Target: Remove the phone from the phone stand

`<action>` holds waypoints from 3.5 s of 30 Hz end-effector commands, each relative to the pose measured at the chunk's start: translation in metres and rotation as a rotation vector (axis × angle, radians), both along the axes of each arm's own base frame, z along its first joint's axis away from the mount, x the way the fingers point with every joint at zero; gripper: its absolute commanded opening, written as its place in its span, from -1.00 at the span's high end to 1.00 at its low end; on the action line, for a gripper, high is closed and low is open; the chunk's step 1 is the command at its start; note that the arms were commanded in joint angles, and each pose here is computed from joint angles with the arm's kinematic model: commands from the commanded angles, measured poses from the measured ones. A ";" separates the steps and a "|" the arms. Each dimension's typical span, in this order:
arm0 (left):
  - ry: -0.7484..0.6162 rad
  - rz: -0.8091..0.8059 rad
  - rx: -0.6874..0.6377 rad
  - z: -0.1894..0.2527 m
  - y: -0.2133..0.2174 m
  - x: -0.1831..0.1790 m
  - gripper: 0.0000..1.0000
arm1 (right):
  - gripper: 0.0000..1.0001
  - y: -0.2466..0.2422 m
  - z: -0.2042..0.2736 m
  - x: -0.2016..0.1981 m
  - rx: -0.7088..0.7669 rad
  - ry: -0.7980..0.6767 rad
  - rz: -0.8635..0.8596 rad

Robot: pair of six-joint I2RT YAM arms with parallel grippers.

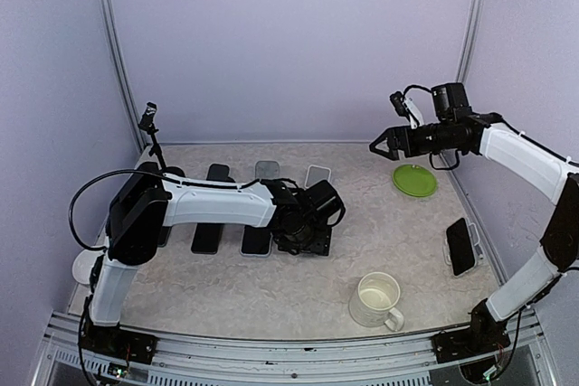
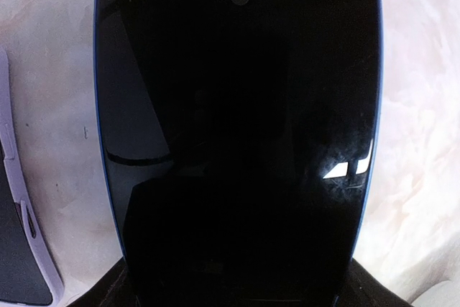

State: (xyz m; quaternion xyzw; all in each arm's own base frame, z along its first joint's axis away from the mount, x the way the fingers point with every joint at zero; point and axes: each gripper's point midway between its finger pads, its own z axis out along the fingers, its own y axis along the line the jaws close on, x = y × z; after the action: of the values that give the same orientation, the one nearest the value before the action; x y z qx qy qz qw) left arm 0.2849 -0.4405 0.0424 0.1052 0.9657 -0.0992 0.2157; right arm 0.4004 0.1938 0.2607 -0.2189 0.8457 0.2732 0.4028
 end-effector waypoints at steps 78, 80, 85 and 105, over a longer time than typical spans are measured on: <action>-0.132 0.053 -0.316 0.111 0.023 0.103 -0.98 | -0.33 -0.218 -0.161 -0.147 -0.177 0.732 -0.851; -0.135 0.055 -0.319 0.112 0.024 0.105 -0.98 | -0.24 -0.218 -0.160 -0.146 -0.175 0.725 -0.851; -0.133 0.066 -0.320 0.111 0.029 0.111 -0.98 | -0.19 -0.218 -0.168 -0.144 -0.181 0.738 -0.844; -0.198 0.009 -0.366 0.136 0.026 0.118 -0.98 | 0.84 -0.195 -0.154 -0.115 -0.009 0.690 -0.775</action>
State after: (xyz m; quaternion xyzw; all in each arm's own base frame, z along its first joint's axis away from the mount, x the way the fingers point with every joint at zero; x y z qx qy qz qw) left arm 0.4001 -0.4106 0.1425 0.0528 0.9273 -0.2285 0.2918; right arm 0.2665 -0.0210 0.1011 0.2111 0.9612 0.0899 0.1532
